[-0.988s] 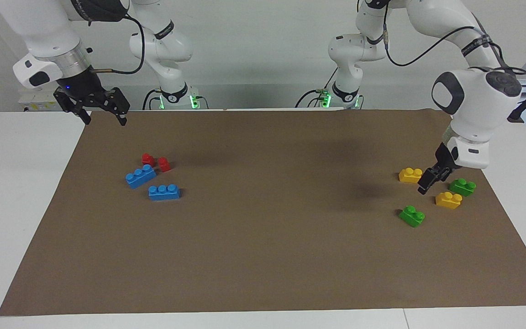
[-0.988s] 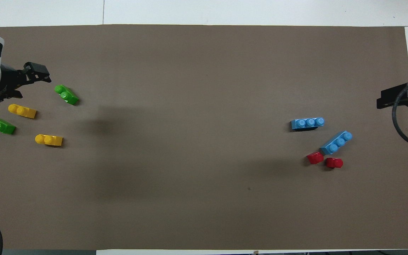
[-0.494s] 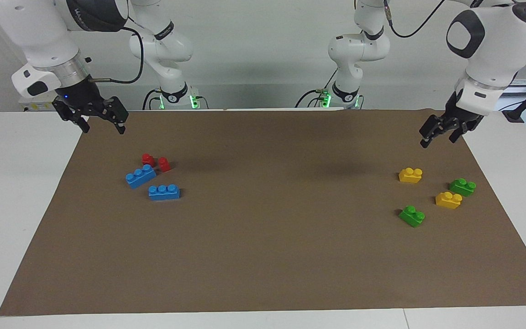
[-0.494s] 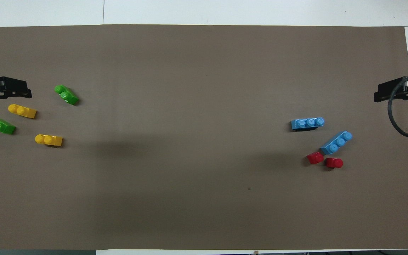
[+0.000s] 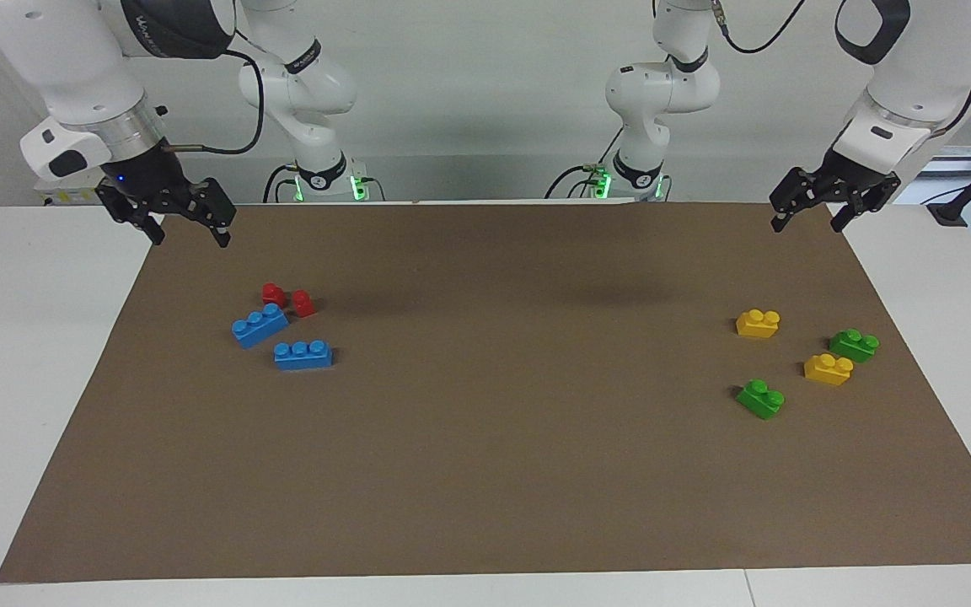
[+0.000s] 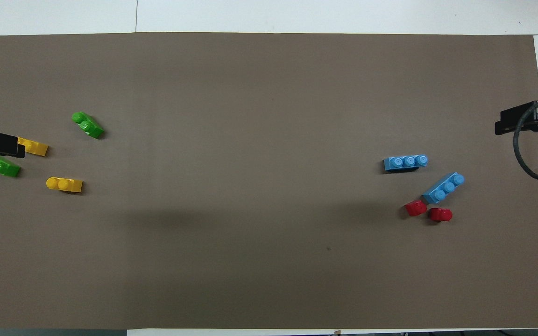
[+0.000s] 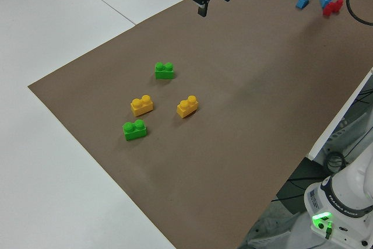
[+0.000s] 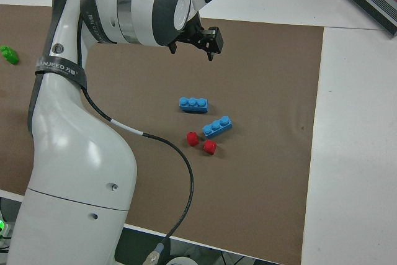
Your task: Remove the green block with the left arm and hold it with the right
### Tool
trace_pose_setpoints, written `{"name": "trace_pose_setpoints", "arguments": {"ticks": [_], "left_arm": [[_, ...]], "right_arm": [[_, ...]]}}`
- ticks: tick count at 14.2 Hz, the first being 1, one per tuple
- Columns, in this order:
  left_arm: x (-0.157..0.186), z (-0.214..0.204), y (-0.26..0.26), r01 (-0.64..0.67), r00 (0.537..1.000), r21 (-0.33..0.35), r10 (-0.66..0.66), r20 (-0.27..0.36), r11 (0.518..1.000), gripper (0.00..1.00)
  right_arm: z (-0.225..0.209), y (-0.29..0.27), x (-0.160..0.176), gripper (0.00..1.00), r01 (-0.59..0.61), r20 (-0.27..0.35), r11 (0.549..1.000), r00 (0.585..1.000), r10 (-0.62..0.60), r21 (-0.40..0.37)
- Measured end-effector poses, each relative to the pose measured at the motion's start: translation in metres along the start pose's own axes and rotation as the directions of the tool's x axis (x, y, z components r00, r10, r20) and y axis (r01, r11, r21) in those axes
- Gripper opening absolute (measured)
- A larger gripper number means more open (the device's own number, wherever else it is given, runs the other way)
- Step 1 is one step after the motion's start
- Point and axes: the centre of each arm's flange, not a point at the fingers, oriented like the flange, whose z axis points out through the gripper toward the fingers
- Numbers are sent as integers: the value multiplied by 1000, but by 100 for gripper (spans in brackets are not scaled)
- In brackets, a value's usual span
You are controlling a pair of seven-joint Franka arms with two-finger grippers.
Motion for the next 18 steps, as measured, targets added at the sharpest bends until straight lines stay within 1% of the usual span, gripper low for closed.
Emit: {"name": "trace_pose_setpoints", "arguments": {"ticks": [4,12,15,18], "left_arm": [[0,0,0,-1,1000,0,1,1,1000,100],[0,0,0,0,1000,0,0,2,1000,100],[0,0,0,0,1000,0,0,2,1000,100],[0,0,-1,0,1000,0,0,2,1000,100]], "right_arm": [[3,0,-4,100,0,39,1000,999,0,-3],[3,0,-4,100,5,40,1000,999,-5,-3],[3,1,-4,100,57,40,998,998,-56,0],[3,1,-4,100,71,40,997,997,-71,0]]}}
